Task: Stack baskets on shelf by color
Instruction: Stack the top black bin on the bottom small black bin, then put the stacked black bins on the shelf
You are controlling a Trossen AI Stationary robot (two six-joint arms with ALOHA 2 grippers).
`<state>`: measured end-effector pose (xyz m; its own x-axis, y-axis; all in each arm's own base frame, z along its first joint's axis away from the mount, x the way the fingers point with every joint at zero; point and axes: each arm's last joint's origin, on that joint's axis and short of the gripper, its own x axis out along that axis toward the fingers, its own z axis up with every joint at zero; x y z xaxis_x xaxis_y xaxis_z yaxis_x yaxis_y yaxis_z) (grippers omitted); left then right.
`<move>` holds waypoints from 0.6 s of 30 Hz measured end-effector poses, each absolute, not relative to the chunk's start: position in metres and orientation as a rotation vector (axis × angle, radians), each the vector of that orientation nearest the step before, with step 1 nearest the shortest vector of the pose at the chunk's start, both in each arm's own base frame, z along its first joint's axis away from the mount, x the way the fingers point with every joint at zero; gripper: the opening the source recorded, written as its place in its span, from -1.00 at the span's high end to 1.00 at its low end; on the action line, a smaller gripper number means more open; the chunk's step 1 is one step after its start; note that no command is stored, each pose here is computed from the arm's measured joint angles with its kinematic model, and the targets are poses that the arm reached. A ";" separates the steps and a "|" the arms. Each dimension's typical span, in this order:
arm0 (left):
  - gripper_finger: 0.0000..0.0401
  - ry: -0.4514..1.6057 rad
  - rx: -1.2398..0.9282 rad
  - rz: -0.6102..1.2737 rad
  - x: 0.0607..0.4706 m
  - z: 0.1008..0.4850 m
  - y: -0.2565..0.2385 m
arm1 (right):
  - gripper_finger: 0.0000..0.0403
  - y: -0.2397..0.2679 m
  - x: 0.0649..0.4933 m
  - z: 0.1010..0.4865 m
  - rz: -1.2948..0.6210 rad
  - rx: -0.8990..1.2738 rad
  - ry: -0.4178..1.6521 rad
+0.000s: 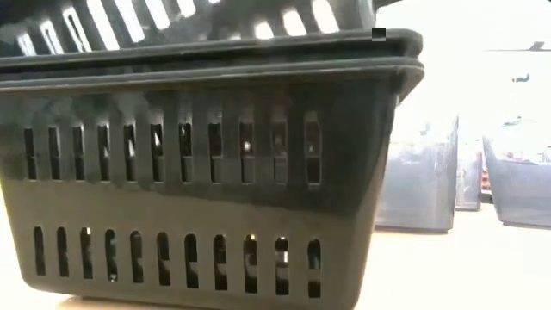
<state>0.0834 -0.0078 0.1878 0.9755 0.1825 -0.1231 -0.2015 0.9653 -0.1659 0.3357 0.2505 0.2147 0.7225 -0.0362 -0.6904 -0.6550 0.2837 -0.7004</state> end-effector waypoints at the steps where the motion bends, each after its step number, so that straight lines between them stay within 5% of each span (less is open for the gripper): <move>1: 0.42 0.107 -0.179 0.194 0.083 0.188 -0.008 | 0.39 0.253 0.336 0.219 0.458 -1.225 0.662; 10: 0.42 0.107 -0.178 0.195 0.083 0.188 -0.008 | 0.39 0.260 0.335 0.230 0.433 -1.127 0.654; 18: 0.42 0.107 -0.178 0.194 0.083 0.188 -0.008 | 0.44 0.270 0.350 0.248 0.387 -0.731 0.451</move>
<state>0.0834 -0.0078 0.1878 0.9755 0.1822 -0.1231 -0.2012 0.9655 -0.1656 0.3502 0.2702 0.2482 0.8362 0.1792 -0.5183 -0.4850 0.6829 -0.5463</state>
